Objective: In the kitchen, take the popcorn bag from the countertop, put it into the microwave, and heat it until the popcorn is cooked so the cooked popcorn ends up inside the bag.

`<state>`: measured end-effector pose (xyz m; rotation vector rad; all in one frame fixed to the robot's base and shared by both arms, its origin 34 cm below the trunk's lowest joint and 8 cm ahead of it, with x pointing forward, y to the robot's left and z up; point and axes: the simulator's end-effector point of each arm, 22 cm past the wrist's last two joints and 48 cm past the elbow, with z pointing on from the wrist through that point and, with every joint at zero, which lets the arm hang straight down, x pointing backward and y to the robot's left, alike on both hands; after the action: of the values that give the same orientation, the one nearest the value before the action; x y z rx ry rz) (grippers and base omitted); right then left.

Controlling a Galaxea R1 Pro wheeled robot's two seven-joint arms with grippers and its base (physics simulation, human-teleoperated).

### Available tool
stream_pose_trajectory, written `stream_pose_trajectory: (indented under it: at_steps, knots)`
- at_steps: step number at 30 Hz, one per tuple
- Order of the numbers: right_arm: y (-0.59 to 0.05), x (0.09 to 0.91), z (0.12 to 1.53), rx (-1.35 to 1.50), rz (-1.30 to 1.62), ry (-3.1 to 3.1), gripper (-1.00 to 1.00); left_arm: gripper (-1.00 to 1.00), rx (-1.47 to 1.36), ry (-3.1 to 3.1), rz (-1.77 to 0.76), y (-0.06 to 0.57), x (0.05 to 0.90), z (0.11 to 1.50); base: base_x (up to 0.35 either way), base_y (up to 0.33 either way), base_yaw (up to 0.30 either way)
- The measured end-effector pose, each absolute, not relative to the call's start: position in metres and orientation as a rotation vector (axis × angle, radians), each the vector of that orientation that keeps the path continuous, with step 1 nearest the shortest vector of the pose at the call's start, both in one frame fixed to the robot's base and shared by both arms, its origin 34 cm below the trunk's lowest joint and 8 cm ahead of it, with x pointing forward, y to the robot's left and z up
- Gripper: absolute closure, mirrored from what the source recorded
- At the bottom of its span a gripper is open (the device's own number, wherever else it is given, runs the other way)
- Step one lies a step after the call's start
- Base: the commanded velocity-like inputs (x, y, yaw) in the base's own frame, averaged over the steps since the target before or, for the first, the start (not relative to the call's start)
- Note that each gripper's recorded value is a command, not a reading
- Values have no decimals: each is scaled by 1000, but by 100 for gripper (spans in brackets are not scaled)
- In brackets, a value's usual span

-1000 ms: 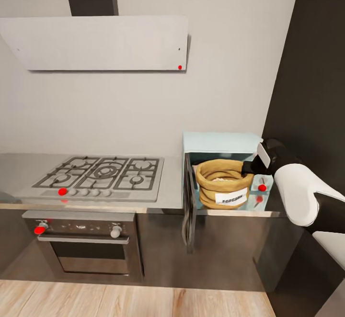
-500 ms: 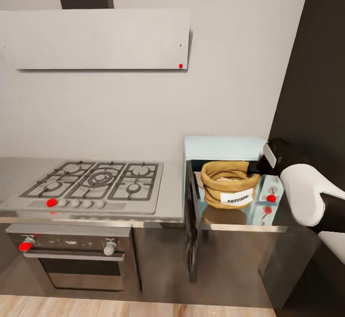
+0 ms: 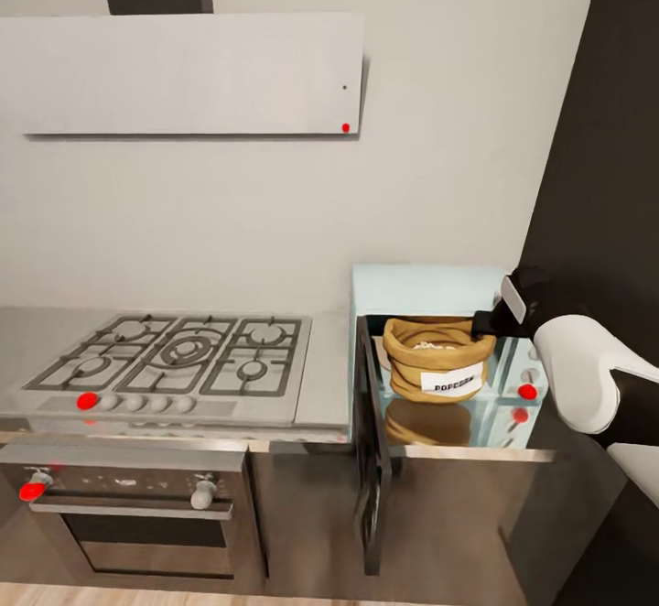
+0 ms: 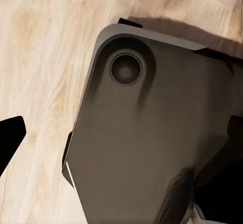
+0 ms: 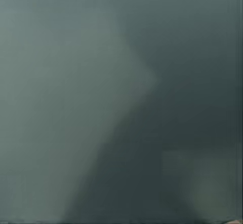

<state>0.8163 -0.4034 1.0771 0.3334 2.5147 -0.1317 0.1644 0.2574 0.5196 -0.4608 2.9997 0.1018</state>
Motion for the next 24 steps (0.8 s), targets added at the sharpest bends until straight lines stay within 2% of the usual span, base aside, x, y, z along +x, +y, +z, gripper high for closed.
stream_pose_trajectory:
  at_steps: [14, 15, 24]
  knots:
    - [-403, 812, 1077, 330, -134, 2517, 100, -100, -461, 2996, 102, 257, 164, 521, 6, 0, 0]
    - [-403, 812, 1077, 331, -133, 2517, -100, -100, -461, 2996, 101, 257, 164, 520, 0, 0, 0]
    - [-403, 813, 1077, 323, -144, 2518, -100, -100, -461, 2996, 101, 257, 164, 520, 0, 0, 0]
